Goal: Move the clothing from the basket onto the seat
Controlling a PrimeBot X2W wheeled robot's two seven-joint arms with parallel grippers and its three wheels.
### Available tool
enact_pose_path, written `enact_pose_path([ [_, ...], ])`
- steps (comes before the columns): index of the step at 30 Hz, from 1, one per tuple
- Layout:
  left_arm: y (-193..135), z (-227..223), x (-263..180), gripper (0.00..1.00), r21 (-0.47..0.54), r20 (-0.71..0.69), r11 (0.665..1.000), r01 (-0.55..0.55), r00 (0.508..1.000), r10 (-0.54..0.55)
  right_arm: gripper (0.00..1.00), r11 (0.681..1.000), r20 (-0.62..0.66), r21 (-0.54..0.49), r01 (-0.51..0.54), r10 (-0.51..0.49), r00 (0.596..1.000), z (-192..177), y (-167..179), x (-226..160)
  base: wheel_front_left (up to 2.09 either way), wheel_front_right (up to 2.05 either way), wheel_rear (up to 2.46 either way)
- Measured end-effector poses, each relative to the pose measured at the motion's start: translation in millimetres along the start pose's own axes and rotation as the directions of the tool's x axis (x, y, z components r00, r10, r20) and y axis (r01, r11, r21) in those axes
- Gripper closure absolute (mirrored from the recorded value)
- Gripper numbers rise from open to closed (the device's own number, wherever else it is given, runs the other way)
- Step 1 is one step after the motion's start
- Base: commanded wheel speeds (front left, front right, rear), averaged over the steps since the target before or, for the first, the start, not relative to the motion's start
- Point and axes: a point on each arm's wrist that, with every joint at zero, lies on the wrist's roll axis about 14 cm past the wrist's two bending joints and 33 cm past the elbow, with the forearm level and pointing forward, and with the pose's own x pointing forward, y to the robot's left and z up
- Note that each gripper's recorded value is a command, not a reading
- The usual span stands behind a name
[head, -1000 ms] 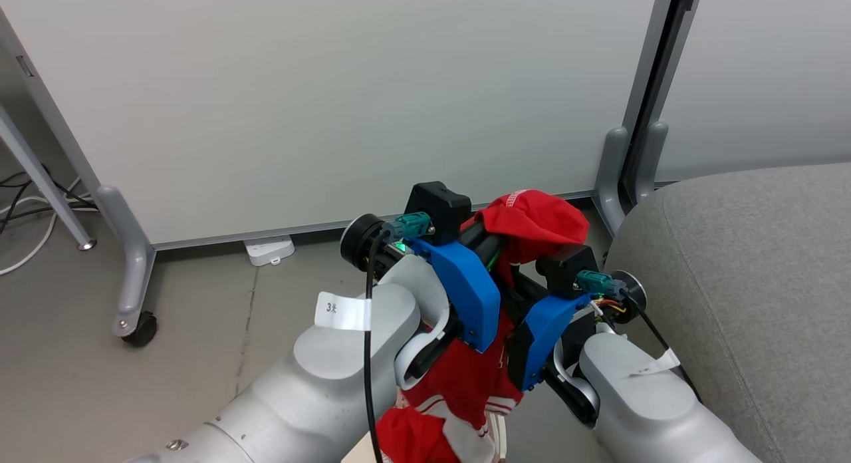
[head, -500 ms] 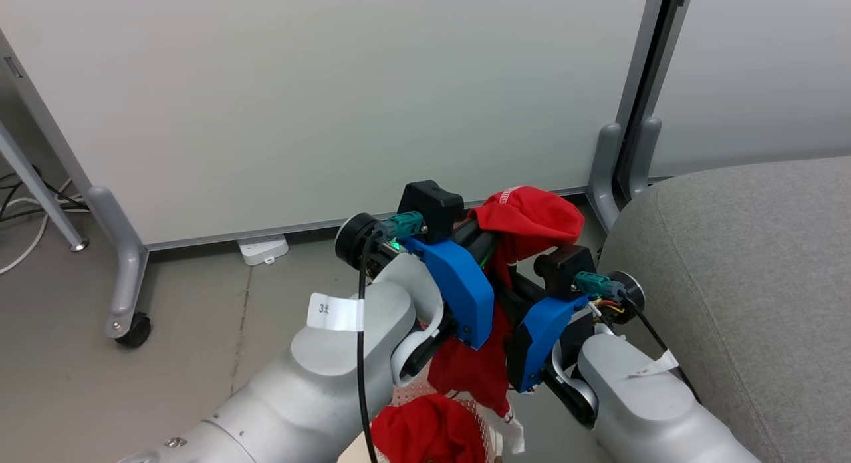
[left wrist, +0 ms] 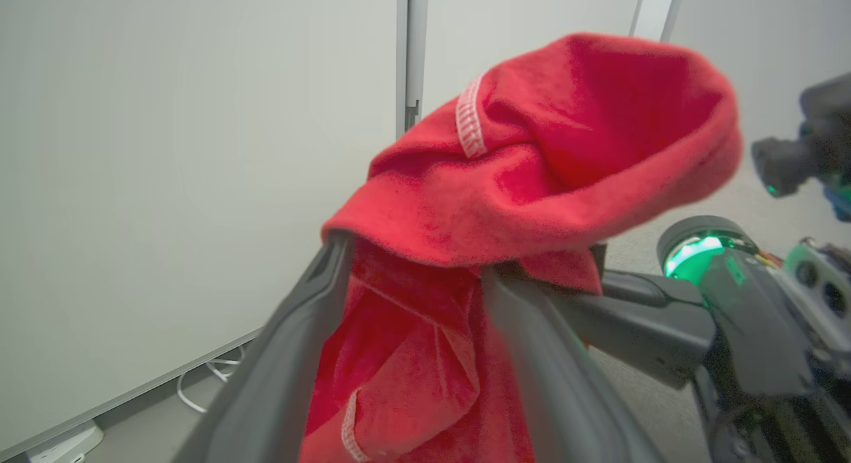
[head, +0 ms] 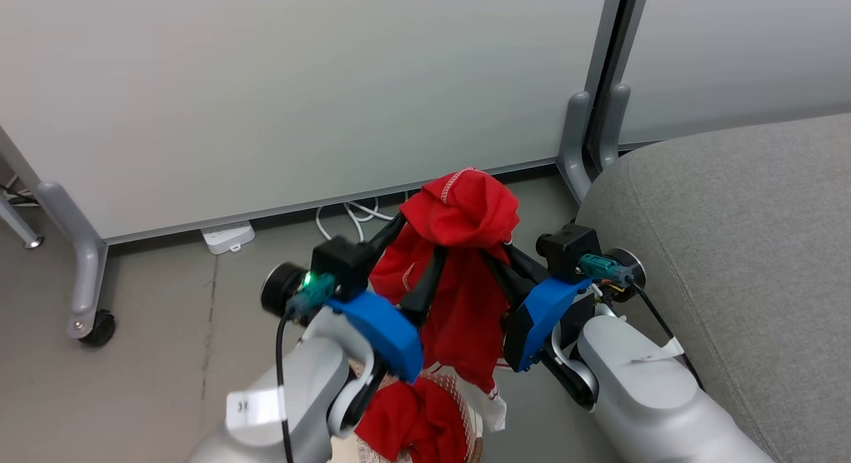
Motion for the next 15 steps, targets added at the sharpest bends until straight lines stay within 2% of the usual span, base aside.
enact_pose_path([
  [7, 16.2, -23.8, -34.6, 0.00, -0.001, 0.015, 0.997, -0.075, 0.997, 0.075, 1.00, 0.999, 0.026, 0.007, 0.035, -0.035, 0.999, 5.0, -12.8, -0.8, 0.00, 0.00, 0.00],
  [15, 36.3, -31.3, -66.8, 0.00, 0.007, 0.037, 0.986, -0.167, 0.985, 0.166, 1.00, 0.998, 0.045, 0.011, 0.058, -0.058, 0.997, 8.1, -18.4, -5.0, 0.00, 0.00, 0.00],
])
